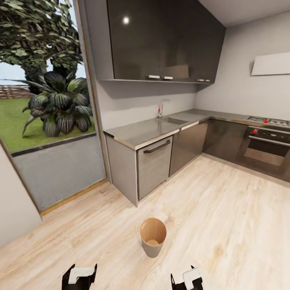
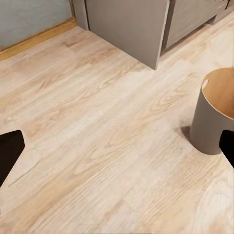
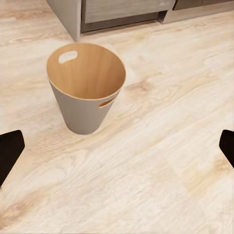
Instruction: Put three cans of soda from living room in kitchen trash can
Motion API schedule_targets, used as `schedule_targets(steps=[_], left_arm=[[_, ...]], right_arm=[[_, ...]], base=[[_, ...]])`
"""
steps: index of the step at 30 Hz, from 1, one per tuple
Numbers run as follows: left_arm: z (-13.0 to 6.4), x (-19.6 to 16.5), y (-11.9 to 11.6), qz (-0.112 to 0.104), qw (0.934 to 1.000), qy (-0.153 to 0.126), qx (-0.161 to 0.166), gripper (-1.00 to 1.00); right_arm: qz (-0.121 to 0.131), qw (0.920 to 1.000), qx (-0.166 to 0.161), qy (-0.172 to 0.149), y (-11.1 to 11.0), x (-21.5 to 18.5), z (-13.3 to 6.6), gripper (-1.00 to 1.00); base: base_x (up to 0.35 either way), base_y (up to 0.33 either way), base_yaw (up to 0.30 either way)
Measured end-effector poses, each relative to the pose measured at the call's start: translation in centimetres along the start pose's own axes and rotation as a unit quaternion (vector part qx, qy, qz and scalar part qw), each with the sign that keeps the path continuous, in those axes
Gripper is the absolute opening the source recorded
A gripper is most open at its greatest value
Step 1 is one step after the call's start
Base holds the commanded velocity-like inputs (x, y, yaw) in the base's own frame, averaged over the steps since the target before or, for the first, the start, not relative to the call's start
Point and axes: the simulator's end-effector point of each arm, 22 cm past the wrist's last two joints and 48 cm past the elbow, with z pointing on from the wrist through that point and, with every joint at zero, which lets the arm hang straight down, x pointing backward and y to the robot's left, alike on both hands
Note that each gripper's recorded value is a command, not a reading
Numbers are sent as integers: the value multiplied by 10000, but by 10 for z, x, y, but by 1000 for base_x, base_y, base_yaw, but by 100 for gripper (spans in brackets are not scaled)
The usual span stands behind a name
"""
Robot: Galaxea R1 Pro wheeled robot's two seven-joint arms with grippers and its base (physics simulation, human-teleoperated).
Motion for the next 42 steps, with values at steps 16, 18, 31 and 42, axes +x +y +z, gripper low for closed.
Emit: schedule_targets(steps=[16, 18, 31, 42], left_arm=[[0, 0, 0, 7, 10000, 9, -14, 100], [0, 1, 0, 8, 10000, 9, -10, 100], [0, -3, 2, -29, 10000, -33, -38, 100], [0, -1, 4, -34, 10000, -14, -52, 100]], right_arm=[[-25, 9999, -19, 105, 1, 10, -2, 100], [-20, 9999, -15, 107, 1, 10, -2, 100], [-10, 9999, -7, 119, 0, 11, -2, 100], [-10, 9999, -7, 120, 0, 11, -2, 100]], base=[[316, 58, 0], [323, 3, 0], [179, 0, 0], [266, 0, 0]])
